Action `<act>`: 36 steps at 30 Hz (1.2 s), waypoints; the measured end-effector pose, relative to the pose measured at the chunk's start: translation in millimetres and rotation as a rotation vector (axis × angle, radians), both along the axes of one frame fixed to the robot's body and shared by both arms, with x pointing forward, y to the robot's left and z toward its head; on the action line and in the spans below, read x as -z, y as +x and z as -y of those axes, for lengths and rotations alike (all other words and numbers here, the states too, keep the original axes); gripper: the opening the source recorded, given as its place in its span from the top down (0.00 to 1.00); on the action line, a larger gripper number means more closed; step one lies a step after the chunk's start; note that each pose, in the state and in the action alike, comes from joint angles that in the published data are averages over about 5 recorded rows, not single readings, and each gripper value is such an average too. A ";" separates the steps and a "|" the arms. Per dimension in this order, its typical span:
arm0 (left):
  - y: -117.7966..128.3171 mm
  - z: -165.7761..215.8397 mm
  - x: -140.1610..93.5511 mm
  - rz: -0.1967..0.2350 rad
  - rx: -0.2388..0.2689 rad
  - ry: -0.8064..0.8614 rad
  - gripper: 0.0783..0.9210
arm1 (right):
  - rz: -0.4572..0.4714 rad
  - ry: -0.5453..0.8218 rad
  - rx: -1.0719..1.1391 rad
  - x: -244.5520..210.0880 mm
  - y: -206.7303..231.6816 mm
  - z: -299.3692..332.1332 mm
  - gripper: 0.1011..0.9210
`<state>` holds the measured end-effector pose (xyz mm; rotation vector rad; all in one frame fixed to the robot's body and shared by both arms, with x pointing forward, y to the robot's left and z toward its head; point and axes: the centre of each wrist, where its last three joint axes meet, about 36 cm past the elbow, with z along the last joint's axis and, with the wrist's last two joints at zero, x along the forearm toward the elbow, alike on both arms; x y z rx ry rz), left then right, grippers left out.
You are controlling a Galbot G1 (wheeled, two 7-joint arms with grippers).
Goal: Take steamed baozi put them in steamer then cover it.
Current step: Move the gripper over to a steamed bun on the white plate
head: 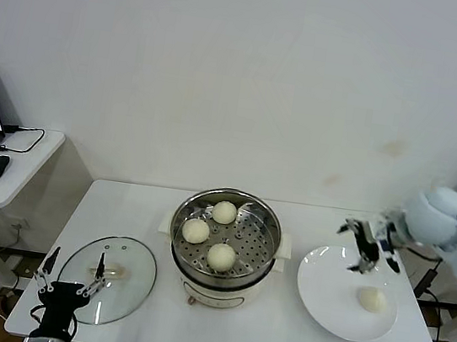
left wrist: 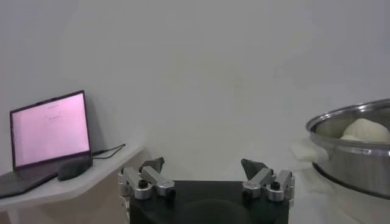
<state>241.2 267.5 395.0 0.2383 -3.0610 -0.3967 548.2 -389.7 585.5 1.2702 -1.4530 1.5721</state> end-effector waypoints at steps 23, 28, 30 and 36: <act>-8.6 -2.1 4.4 -0.029 -0.015 0.006 0.12 | -0.086 -0.113 0.194 106.3 -7.8 81.6 0.12; -8.0 -1.2 4.0 -0.026 -0.013 0.004 0.12 | -0.095 -0.120 0.209 116.4 -7.0 86.5 0.12; -7.7 -0.8 3.9 -0.025 -0.013 0.003 0.12 | -0.097 -0.119 0.213 120.1 -6.7 87.0 0.12; -7.6 -1.0 3.7 -0.025 -0.012 0.004 0.12 | -0.102 -0.115 0.221 129.1 -5.2 85.4 0.12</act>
